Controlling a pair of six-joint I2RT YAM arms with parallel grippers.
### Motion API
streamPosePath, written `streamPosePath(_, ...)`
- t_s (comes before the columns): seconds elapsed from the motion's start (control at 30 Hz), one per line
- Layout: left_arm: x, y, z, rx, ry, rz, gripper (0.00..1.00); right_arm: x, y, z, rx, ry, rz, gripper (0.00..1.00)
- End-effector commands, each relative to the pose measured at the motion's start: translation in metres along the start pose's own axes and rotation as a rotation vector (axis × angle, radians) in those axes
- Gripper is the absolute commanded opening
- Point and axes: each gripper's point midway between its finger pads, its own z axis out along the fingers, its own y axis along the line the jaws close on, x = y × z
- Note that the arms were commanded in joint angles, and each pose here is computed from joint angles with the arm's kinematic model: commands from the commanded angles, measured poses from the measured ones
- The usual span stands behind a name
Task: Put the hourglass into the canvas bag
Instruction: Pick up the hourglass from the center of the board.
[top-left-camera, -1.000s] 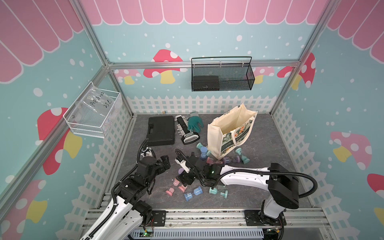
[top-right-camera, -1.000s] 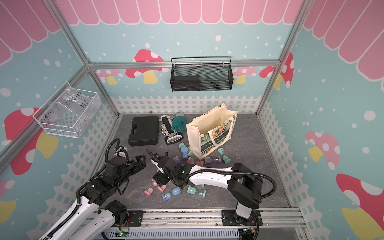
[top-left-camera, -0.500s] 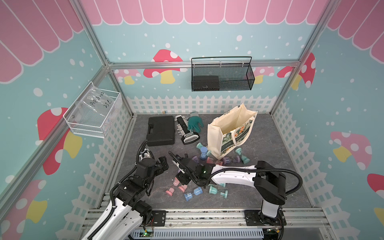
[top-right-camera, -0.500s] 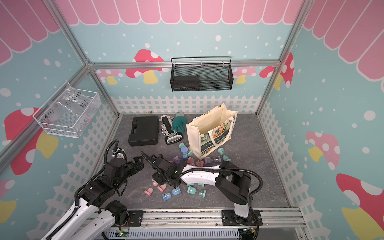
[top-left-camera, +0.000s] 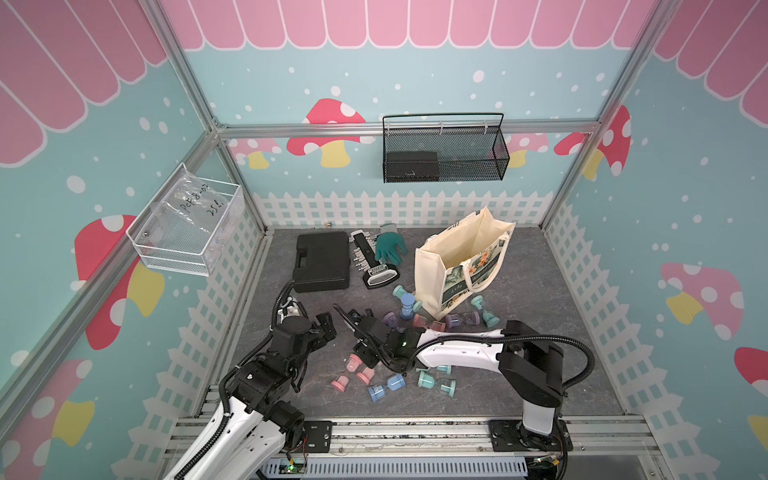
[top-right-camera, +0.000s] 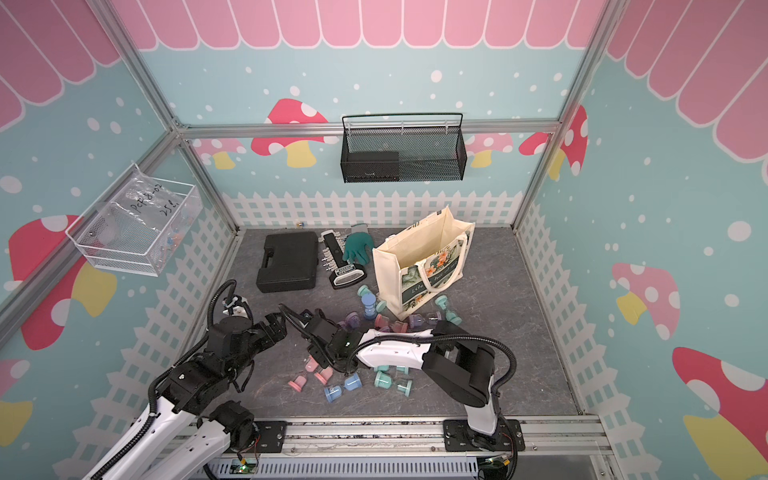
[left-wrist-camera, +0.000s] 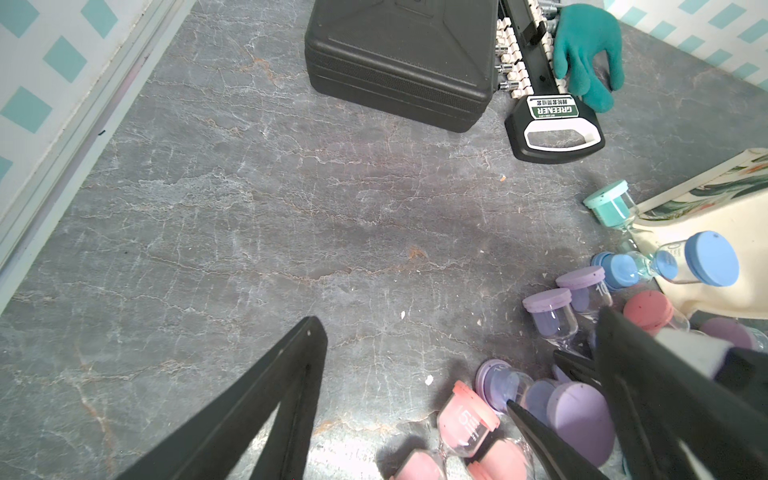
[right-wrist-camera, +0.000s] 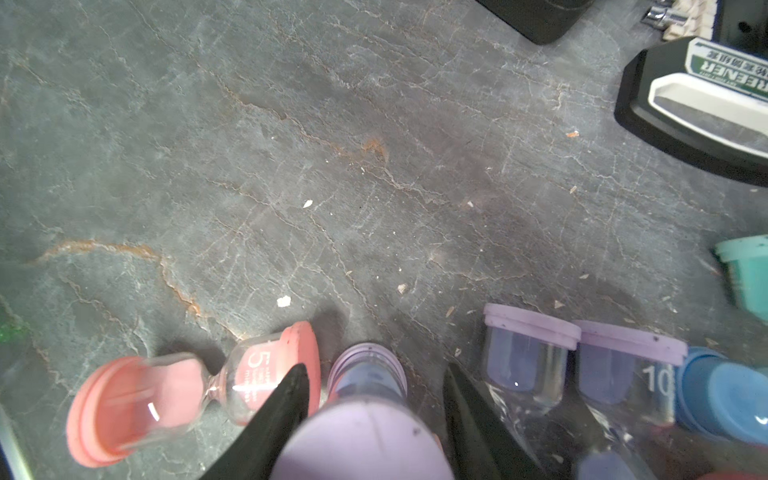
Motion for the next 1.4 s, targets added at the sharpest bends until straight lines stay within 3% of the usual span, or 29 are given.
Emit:
streamPosePath(0.0,0.004,0.009,0.001,-0.035,-0.001,-0.007,0.99,-0.006,0.004,0.001,0.008,-0.005,-0.018,0.48)
streamPosePath(0.13,0.002,0.008,0.000,-0.032,-0.004,-0.006,0.99,-0.012,0.005,-0.001,0.005,-0.018,-0.038,0.40)
streamPosePath(0.5,-0.004,0.001,-0.005,-0.004,-0.013,-0.008,0.99,-0.039,0.006,-0.027,-0.015,-0.091,-0.047,0.33)
streamPosePath(0.97,-0.033,-0.021,-0.022,0.055,-0.066,0.016,0.99,-0.103,-0.030,-0.113,0.080,-0.335,-0.091,0.30)
streamPosePath(1.37,-0.051,-0.072,-0.017,0.204,-0.047,0.034,0.99,-0.157,-0.089,-0.197,0.154,-0.551,-0.042,0.24)
